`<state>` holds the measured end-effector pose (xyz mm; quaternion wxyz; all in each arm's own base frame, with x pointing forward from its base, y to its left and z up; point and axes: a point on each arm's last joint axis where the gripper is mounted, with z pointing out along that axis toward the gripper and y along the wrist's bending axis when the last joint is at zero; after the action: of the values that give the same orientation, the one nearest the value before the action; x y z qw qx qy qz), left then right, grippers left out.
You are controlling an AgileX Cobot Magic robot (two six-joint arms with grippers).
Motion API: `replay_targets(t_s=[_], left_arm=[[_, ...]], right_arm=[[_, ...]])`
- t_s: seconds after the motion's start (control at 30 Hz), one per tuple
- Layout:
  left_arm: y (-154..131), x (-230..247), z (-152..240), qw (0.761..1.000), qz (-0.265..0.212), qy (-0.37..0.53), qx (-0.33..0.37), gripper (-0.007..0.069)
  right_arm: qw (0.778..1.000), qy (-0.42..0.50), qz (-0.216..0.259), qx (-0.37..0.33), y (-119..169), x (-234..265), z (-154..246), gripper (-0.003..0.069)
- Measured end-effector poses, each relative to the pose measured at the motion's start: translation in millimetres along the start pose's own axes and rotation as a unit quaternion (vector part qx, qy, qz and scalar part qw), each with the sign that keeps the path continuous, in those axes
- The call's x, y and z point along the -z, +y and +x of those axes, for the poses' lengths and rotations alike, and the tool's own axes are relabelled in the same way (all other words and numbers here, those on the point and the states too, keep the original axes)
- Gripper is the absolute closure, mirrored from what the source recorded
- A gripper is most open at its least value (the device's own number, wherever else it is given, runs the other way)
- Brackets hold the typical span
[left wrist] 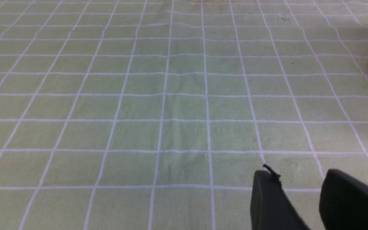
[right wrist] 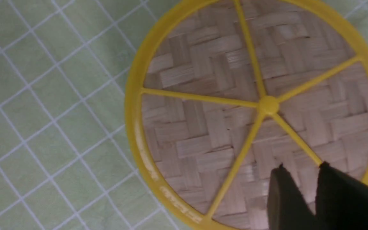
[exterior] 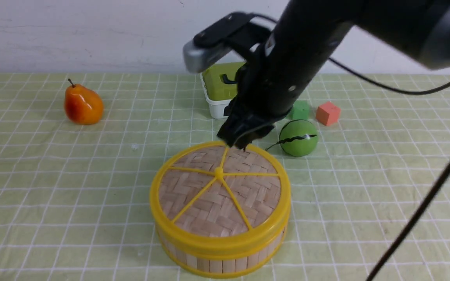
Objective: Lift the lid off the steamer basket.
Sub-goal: Use the right arm to lift the lid of the steamer
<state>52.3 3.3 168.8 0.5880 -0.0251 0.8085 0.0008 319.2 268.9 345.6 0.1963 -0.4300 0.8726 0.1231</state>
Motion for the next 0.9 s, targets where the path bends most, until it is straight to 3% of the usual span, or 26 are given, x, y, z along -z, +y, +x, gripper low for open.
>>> replay_targets(t_s=[0.07, 0.17, 0.27, 0.37, 0.47, 0.57, 0.67, 0.73, 0.8, 0.9], left_arm=[[0, 0, 0, 1.000, 0.000, 0.000, 0.000, 0.0386], [0, 0, 0, 1.000, 0.000, 0.000, 0.000, 0.0386], [0, 0, 0, 1.000, 0.000, 0.000, 0.000, 0.0386], [0, 0, 0, 1.000, 0.000, 0.000, 0.000, 0.0386], [0, 0, 0, 1.000, 0.000, 0.000, 0.000, 0.0386], [0, 0, 0, 1.000, 0.000, 0.000, 0.000, 0.0386], [0, 0, 0, 1.000, 0.000, 0.000, 0.000, 0.0386], [0, 0, 0, 1.000, 0.000, 0.000, 0.000, 0.0386], [0, 0, 0, 1.000, 0.000, 0.000, 0.000, 0.0386], [0, 0, 0, 1.000, 0.000, 0.000, 0.000, 0.0386]], right_arm=[[1.000, 0.010, -0.004, 0.003, 2, -11, -1, 0.0440], [1.000, 0.010, -0.005, -0.001, 2, -39, -6, 0.0281], [1.000, 0.003, 0.000, -0.008, -2, -56, -9, 0.0224], [1.000, 0.011, 0.005, -0.009, -6, -75, -9, 0.0218], [1.000, 0.018, 0.009, -0.009, -9, -87, -8, 0.0244], [1.000, 0.024, 0.014, -0.008, -11, -97, -7, 0.0334], [0.999, 0.024, 0.019, -0.012, -12, -97, -8, 0.0442], [0.999, 0.024, 0.023, -0.015, -13, -96, -8, 0.0554], [0.999, 0.024, 0.025, -0.015, -14, -96, -8, 0.0586], [0.999, 0.023, 0.026, -0.014, -14, -95, -9, 0.0580]])
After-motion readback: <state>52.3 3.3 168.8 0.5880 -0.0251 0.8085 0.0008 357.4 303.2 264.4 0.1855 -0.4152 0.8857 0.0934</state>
